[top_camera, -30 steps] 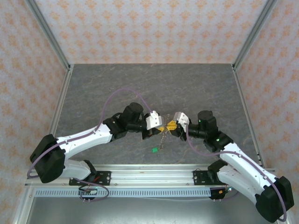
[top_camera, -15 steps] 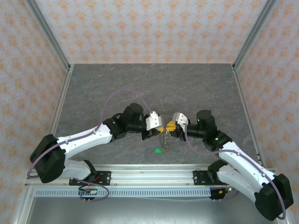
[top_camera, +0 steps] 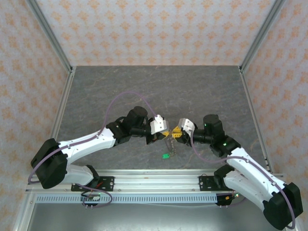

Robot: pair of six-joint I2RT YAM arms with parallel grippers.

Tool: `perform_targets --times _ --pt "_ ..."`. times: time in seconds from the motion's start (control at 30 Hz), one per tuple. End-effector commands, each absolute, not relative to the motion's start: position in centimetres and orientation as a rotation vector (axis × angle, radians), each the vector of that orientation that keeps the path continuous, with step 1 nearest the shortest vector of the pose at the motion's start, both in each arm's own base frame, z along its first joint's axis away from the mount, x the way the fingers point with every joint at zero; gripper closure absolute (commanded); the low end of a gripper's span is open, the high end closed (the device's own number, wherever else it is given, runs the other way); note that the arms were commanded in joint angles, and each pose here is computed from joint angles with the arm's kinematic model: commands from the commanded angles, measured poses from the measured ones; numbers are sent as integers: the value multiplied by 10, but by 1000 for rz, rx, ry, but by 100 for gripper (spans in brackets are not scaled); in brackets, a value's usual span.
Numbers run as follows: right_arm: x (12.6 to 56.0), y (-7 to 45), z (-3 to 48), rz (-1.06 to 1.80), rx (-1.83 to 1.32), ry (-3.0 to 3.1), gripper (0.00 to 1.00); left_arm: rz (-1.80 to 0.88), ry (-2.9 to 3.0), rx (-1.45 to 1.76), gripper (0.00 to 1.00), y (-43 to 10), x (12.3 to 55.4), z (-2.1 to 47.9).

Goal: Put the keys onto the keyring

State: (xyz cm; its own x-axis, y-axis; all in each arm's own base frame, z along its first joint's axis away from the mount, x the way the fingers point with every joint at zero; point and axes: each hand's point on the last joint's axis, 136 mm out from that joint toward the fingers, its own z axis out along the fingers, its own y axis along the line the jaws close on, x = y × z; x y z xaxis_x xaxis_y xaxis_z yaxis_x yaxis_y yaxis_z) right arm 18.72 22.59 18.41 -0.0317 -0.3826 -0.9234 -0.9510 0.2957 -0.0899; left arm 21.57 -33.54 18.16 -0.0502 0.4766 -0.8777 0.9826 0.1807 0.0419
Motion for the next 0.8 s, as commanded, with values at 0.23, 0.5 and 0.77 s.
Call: perform_targets --times 0.23,0.5,0.77 --pt "191 239 202 791 -1272 1504 82 -812 1561 1404 100 -342 214 201" --pt "188 244 206 853 -1271 1490 94 -805 1564 1397 100 -341 215 200" --pt "184 239 206 843 -1302 1566 100 -753 1612 1427 88 -337 219 187"
